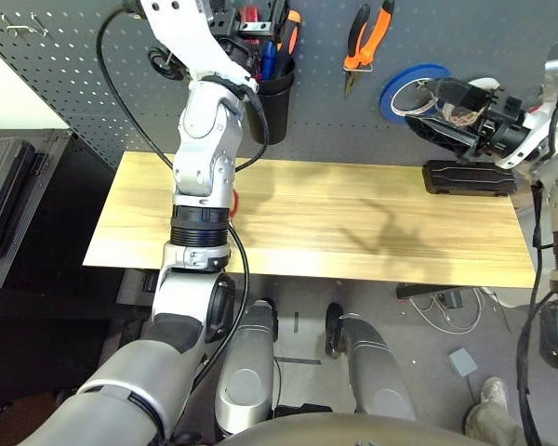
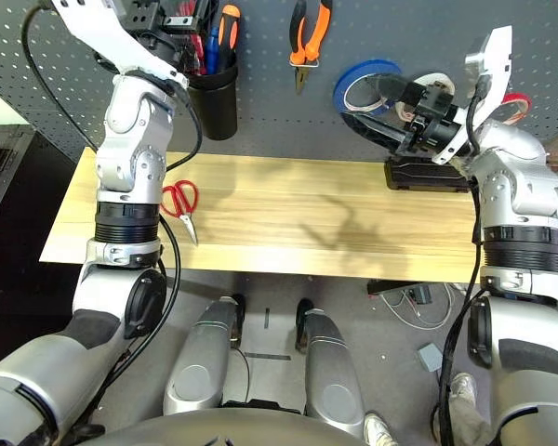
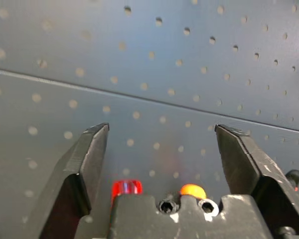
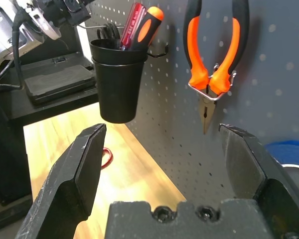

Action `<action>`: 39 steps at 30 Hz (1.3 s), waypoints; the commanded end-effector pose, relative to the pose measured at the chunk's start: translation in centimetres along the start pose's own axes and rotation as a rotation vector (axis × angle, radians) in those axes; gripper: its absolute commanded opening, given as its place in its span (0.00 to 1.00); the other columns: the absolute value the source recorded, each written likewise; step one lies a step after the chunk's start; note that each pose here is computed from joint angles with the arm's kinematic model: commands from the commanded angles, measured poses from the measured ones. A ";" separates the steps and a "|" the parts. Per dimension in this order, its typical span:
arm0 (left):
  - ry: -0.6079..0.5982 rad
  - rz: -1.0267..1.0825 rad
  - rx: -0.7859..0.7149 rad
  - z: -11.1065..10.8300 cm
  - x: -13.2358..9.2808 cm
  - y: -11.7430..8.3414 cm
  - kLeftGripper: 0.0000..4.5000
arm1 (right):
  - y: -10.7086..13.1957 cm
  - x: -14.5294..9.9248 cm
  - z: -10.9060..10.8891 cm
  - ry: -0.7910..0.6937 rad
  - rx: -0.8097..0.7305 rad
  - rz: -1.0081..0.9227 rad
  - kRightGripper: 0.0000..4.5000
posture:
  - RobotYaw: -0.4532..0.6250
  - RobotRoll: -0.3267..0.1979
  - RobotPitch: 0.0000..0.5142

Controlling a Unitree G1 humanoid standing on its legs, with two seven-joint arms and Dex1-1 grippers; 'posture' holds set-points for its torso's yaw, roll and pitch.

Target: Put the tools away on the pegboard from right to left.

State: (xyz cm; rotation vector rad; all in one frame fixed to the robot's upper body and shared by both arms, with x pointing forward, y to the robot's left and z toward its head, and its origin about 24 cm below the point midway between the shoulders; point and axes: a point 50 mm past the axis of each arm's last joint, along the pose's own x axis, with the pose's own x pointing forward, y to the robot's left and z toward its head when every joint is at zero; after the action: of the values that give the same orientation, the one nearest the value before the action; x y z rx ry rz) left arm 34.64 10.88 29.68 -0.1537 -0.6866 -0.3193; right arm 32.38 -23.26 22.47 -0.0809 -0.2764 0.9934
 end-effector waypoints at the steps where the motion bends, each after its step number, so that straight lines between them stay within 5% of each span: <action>1: -0.029 0.003 0.033 1.1 -0.4 0.0 0.99 | 0.2 0.2 0.2 -0.005 -0.014 0.021 1.00 | 0.61 0.62 0.49; 8: -0.026 0.013 0.121 3.7 -2.4 0.8 0.99 | 0.3 0.7 0.2 -0.031 -0.005 0.031 1.00 | 0.63 0.62 0.50; 13: 0.047 0.054 0.133 3.6 -4.7 1.1 0.99 | 0.5 0.9 0.0 -0.032 0.016 0.041 1.00 | 0.64 0.62 0.51; 23: 0.334 0.126 0.143 -1.1 -11.9 1.0 0.99 | 3.3 2.1 -4.2 0.082 0.054 0.119 1.00 | 0.67 0.62 0.56; 31: 0.622 0.308 0.104 -7.2 -17.9 3.1 0.99 | 6.0 2.9 -9.3 0.231 0.043 0.144 1.00 | 0.68 0.62 0.59; 39: 0.794 0.402 0.138 -11.2 -21.4 4.7 0.99 | 7.3 3.2 -12.6 0.334 0.025 0.138 1.00 | 0.69 0.62 0.61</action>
State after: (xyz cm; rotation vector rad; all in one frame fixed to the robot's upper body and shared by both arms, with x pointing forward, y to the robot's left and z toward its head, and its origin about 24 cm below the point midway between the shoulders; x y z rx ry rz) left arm 27.61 17.20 8.72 -0.0413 0.0663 0.0311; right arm 31.64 -15.82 10.67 -0.2256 0.0168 1.1059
